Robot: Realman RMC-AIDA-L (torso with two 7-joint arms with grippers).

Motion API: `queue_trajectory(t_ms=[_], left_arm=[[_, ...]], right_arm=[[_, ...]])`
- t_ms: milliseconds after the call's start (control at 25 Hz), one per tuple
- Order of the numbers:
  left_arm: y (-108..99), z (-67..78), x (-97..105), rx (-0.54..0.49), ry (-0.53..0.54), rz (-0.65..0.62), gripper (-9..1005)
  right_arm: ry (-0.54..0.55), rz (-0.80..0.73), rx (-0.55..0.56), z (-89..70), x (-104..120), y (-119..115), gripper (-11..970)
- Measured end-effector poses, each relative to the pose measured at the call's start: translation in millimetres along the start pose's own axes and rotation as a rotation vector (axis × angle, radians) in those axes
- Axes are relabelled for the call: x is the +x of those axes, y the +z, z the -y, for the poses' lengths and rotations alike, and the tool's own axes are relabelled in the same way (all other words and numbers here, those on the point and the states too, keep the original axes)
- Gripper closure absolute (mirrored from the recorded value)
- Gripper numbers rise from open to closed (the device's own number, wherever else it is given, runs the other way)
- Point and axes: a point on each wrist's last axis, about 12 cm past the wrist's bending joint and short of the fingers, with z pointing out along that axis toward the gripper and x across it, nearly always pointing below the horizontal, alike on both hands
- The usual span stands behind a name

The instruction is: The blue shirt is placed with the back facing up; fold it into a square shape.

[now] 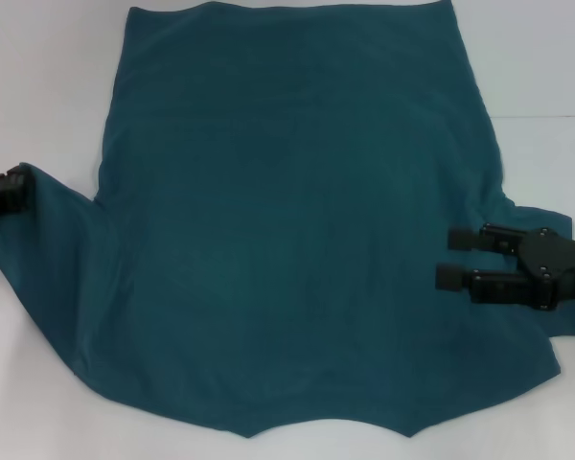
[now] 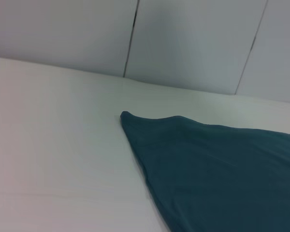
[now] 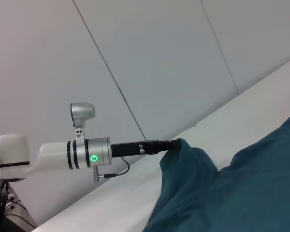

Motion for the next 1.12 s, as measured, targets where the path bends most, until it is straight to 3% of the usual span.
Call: queue_trajectory(t_ms=[680,1120], left_arm=[[2,0.4,-3,-0.013,0.019,0.009,997],[-20,17.1,-10,0.219,-0.065,0.023,998]], right_arm=[[0.001,0.001,0.005,0.6,0,0,72],[0.001,0.001,0.005,0.6,0,0,74]])
